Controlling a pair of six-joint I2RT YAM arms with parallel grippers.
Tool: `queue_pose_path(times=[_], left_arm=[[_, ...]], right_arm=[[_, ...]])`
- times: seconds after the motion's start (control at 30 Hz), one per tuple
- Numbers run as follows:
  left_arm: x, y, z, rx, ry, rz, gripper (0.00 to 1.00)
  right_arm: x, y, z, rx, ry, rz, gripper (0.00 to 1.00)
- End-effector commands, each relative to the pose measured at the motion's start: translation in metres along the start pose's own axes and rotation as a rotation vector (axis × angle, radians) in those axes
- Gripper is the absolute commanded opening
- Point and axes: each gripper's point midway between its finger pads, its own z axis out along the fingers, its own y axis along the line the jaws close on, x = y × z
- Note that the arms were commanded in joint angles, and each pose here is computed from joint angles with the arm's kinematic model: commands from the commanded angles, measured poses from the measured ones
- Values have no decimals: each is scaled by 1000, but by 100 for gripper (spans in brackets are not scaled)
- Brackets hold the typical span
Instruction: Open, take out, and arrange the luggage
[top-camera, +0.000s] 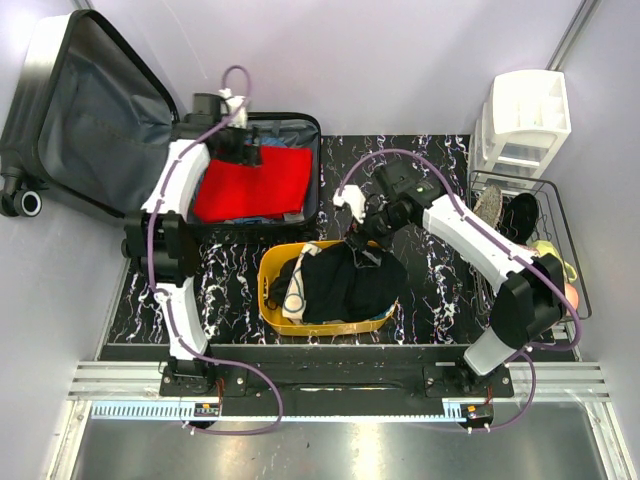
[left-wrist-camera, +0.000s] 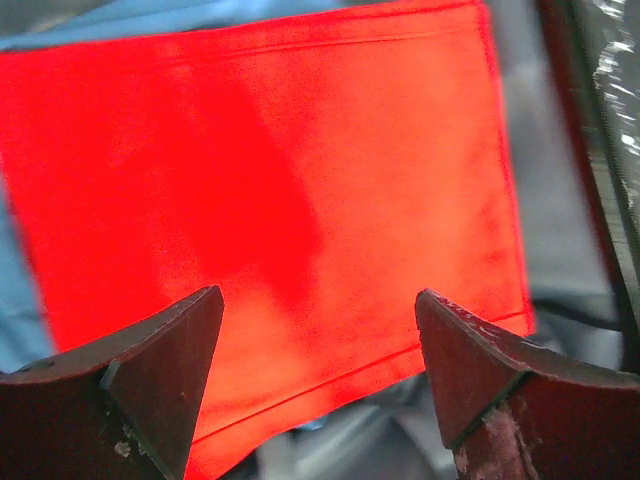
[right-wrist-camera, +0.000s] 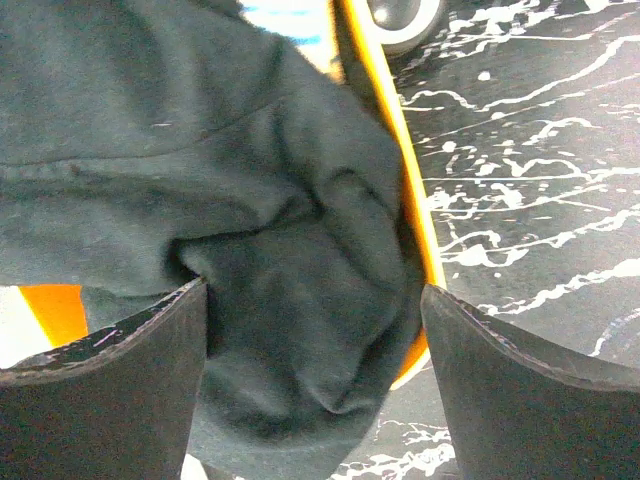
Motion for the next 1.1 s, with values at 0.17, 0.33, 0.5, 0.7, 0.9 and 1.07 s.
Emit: queue_pose_path(times=[0.17, 0.33, 0.5, 0.7, 0.9, 1.07], left_arm=[[49, 129, -44, -142, 141, -65, 62], [84, 154, -47, -206, 229, -82, 47], [101, 162, -39, -231, 269, -87, 47], [97, 117, -29, 27, 214, -52, 64], [83, 46, -24, 253, 111, 276, 73], [73, 9, -5, 326, 41, 530, 74]], right_arm=[[-69, -46, -29, 163, -217, 91, 88], [-97, -67, -34, 214, -290, 122, 86], [-131, -85, -30, 204, -370, 131, 85], [-179, -114, -18, 192, -488, 120, 81], [-201, -147, 11, 191, -515, 193, 79], [-197, -158, 29, 190, -496, 195, 79]])
